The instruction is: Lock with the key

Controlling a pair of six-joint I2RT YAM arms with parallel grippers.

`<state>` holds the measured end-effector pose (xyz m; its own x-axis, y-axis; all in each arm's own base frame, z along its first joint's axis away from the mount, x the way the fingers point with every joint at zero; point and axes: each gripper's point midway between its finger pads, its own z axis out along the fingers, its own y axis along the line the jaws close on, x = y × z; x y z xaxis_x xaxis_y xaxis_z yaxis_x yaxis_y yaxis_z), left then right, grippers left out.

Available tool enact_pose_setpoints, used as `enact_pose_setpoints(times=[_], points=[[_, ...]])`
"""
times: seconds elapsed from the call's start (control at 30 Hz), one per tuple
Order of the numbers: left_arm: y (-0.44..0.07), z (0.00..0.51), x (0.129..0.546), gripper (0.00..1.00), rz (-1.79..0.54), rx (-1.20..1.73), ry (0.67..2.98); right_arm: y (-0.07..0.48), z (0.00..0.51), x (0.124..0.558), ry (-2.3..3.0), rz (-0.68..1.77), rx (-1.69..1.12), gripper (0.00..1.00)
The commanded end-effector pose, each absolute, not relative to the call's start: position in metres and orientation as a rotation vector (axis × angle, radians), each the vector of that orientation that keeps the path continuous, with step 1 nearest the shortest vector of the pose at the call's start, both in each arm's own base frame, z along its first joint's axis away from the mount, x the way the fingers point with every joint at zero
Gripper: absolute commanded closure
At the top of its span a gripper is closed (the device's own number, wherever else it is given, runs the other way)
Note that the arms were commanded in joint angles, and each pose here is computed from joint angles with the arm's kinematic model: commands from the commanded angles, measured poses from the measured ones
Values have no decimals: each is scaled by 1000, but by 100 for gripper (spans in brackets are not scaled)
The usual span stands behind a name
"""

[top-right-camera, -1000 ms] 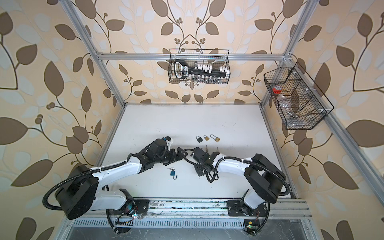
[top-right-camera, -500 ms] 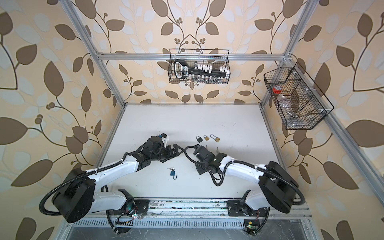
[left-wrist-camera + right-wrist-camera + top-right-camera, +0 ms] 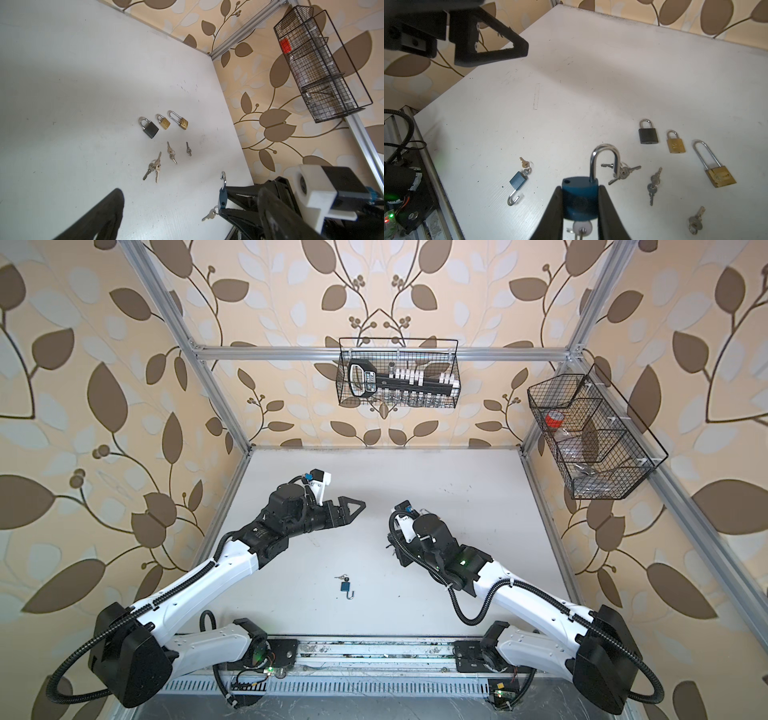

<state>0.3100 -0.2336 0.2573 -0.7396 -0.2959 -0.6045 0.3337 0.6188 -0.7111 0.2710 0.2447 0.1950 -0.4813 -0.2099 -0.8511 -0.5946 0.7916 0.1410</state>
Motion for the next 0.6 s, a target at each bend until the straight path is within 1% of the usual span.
enact_pose_setpoints(times=[0.0,0.1,0.17,0.37,0.5,0.57], points=[[-238,296,310,4,-1163,137,2022,264,238,280,1913,649,-672,100],[-240,309,311,8,-1168,173,1991,257,246,292,1899,704,-658,100],[-242,313,310,9,-1181,196,1983,250,252,299,1882,704,-637,100],[-250,322,307,12,-1225,270,1951,235,269,302,1801,761,-640,100],[-255,337,304,20,-1311,360,1888,247,282,283,1714,988,-825,100],[-261,347,298,23,-1355,428,1849,255,287,275,1679,1060,-900,100]])
